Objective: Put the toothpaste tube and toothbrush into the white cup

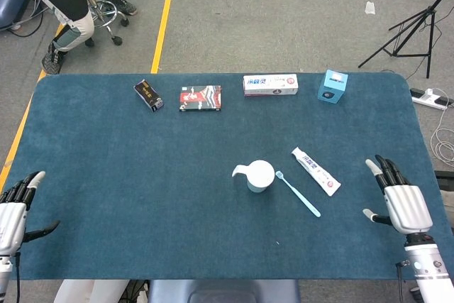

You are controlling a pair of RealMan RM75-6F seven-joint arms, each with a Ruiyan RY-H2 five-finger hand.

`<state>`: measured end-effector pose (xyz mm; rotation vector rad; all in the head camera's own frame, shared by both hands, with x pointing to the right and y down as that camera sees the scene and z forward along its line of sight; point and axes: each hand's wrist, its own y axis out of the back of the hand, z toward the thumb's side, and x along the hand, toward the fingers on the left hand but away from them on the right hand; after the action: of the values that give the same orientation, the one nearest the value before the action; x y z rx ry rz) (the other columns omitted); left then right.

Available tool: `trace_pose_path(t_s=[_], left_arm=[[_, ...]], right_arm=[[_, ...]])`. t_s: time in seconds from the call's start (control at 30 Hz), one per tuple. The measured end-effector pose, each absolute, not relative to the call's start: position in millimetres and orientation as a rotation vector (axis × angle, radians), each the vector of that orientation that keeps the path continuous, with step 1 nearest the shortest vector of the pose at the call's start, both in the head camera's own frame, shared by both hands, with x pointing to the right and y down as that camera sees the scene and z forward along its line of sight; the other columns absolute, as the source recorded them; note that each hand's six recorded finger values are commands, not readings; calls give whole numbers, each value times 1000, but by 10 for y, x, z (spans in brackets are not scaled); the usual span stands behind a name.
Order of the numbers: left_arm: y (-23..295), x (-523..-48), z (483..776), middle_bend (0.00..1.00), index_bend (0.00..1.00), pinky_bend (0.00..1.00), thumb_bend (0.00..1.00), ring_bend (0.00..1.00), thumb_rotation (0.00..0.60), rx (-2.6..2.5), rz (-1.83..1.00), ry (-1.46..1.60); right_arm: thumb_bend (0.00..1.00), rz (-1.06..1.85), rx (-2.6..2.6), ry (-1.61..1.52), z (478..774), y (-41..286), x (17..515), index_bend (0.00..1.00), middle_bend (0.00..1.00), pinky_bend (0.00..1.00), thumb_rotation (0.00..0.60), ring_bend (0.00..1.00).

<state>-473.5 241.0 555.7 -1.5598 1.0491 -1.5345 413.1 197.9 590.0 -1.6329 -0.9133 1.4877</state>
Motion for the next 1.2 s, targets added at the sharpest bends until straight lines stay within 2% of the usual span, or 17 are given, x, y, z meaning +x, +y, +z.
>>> trace_pose_path(t_s=[0.3,0.53,1.2], left_arm=[[2414,-4707,5448,132,11,258,45,160,600,-1573,-1496,1074],[2403,-4727,5396,133,11,258,45,160,600,-1576,-1487,1096],[2404,-4734,5323,137,11,258,44,160,600,-1584,-1473,1114]], right_arm=[[27,1415,-1633,-957,5974,1605,3744,0,0,233,600,0],[5,1448,-1624,-877,6229,1368,3433,0,0,163,600,0],[0,1557,-1568,-759,7085,1214,3077,0,0,134,600,0]])
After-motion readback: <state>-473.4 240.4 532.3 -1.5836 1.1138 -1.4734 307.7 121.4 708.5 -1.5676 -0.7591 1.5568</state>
